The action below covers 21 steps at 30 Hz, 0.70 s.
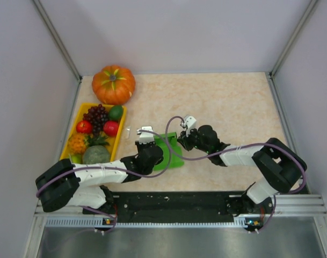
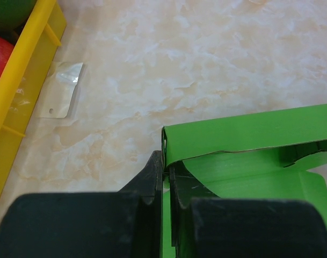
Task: Fold the paper box
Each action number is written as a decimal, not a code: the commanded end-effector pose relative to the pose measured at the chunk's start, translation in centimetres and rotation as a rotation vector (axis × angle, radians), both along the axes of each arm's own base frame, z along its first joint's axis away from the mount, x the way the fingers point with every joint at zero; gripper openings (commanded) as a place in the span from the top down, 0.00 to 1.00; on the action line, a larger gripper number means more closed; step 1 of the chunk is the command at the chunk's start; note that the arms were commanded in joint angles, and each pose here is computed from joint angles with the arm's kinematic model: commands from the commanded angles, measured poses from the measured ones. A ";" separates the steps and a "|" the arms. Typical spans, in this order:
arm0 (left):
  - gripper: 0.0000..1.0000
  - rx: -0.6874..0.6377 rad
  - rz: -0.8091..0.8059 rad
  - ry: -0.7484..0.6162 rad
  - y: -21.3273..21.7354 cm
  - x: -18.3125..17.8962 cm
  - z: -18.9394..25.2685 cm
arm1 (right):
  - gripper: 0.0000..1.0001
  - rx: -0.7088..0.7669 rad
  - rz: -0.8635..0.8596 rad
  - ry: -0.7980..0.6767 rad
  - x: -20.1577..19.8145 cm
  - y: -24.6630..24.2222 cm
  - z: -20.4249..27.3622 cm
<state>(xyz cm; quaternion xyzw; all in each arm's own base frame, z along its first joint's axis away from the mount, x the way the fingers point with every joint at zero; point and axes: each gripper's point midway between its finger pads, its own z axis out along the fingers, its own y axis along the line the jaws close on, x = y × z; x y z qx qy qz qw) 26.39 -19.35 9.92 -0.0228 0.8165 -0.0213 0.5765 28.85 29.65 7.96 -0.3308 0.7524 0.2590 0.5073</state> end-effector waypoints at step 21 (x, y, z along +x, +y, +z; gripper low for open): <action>1.00 -0.156 -0.230 -0.054 -4.0 0.0 2.1 | 0.59 0.144 0.294 0.010 -4.0 3.9 3.4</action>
